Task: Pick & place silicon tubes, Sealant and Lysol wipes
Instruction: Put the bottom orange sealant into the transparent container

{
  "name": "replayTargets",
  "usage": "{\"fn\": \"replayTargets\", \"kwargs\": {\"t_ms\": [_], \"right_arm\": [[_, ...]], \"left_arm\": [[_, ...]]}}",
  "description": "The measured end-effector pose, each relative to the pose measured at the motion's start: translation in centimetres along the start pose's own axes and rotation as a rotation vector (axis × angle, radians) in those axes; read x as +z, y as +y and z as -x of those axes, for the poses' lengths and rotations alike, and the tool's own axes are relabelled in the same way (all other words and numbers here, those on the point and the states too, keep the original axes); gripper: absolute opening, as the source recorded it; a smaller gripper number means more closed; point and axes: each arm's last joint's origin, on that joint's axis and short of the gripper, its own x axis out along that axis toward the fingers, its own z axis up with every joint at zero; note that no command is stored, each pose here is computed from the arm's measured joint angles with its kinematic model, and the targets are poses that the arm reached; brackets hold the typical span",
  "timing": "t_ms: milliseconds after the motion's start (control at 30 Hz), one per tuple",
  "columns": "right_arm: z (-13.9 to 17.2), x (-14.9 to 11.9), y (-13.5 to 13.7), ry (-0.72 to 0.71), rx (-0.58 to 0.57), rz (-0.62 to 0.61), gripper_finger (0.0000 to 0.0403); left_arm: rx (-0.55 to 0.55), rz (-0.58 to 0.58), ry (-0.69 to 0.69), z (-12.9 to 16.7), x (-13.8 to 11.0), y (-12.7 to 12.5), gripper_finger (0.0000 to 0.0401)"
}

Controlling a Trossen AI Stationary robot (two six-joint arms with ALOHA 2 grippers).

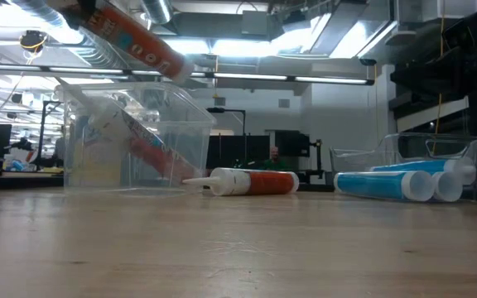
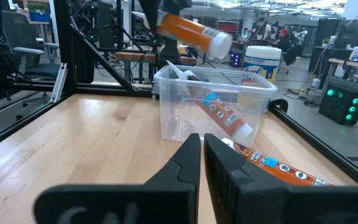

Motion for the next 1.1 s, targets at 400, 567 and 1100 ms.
{"fn": "replayTargets", "kwargs": {"t_ms": [400, 567, 1100], "right_arm": [[0.0, 0.0, 0.0, 0.000, 0.000, 0.000, 0.0025], [0.0, 0.0, 0.0, 0.000, 0.000, 0.000, 0.0025], [0.0, 0.0, 0.0, 0.000, 0.001, 0.000, 0.0025]], "left_arm": [[-0.162, 0.031, 0.268, 0.1, -0.4, -0.3, 0.0207], [-0.175, 0.031, 0.282, 0.1, -0.2, -0.2, 0.0206], [-0.171, 0.102, 0.389, -1.6, 0.5, 0.6, 0.0206]]}}
